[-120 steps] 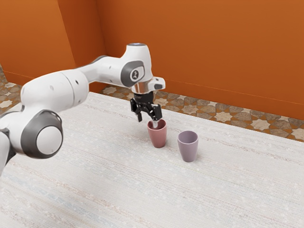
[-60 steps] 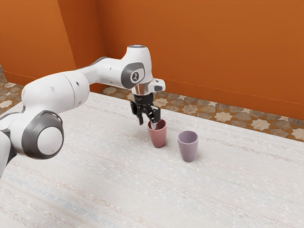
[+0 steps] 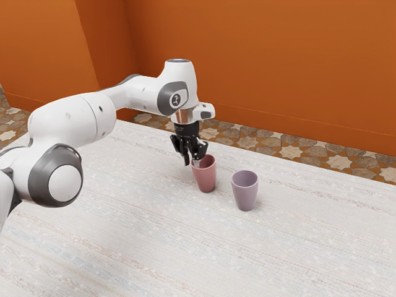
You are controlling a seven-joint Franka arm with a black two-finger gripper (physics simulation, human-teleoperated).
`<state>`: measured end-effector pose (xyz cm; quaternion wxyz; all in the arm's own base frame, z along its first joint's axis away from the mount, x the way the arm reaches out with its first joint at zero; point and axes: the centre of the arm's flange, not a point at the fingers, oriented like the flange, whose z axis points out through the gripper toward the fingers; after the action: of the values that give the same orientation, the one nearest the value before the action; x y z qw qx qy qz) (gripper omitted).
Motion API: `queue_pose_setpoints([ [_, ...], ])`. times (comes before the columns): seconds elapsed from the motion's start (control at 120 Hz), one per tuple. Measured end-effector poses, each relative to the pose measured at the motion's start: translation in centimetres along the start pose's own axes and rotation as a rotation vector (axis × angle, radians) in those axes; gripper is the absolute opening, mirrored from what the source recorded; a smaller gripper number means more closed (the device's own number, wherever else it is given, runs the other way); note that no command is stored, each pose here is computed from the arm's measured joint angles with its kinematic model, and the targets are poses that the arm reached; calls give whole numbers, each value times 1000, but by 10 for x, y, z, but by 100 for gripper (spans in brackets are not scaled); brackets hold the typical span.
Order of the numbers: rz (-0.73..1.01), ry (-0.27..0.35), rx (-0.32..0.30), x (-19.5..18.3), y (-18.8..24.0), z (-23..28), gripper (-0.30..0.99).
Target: Place the left cup onto the right cup
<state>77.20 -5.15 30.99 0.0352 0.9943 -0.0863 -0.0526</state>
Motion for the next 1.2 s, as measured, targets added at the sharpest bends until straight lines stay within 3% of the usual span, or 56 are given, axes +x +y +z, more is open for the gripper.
queue_pose_setpoints([
  [0.475, -33, 2, -8, 0, 2, -1, -6],
  [0.808, -64, 12, 0, -2, 3, -12, -9],
  [1.2, -58, 54, 23, -23, 33, -80, -9],
])
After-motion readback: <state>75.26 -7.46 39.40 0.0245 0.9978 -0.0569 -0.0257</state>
